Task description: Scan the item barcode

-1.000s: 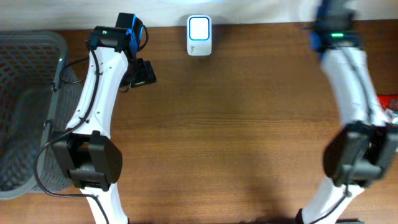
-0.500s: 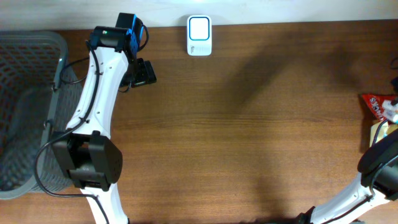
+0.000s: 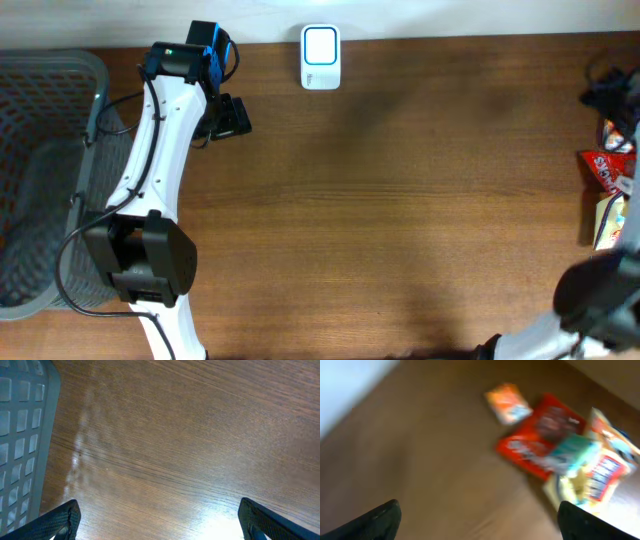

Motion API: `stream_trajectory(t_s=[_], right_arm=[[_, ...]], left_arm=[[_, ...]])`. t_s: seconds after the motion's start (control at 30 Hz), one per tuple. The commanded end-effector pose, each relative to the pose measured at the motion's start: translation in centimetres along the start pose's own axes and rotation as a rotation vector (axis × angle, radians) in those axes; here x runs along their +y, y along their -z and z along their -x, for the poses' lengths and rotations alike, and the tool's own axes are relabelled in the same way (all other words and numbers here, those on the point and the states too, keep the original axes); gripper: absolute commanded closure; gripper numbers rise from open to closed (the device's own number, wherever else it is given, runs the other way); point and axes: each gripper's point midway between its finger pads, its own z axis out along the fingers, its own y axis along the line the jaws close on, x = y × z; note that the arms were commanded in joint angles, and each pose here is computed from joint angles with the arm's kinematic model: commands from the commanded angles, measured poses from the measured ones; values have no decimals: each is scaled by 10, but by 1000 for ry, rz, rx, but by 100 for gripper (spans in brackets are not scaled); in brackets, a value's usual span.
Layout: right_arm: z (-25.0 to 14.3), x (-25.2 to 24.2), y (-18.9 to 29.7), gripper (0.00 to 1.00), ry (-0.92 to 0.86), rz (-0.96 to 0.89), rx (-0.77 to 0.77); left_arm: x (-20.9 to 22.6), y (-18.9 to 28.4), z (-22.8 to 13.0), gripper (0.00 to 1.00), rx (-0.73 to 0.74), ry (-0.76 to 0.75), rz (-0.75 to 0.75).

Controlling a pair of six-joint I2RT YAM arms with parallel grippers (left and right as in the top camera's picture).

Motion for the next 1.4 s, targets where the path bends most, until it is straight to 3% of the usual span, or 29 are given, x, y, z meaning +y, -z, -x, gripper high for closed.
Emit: stream_trajectory(t_s=[0.0,0.13,0.3,0.47,0.7,0.9,1.37], right_arm=[[-18,62,88,1,161,239,-72],[-72,90,148,1,358,342,-39],[-152,83,167,1,521,426,-12],[-207,65,173,1,534,585,-45],[-226,38,183,1,520,618,-100],[-262,15,171,1,564,555,77],[-271,9,170,1,573,547,122]], left_arm=[[2,9,2,1,-24,-9,-4],[2,9,2,1,-25,-9,-4],[2,9,2,1,-25,-9,-4],[2,9,2,1,-25,-9,-4],[2,9,2,1,-25,-9,-4],[2,9,2,1,-24,-9,-4],[2,9,2,1,-25,-9,-4]])
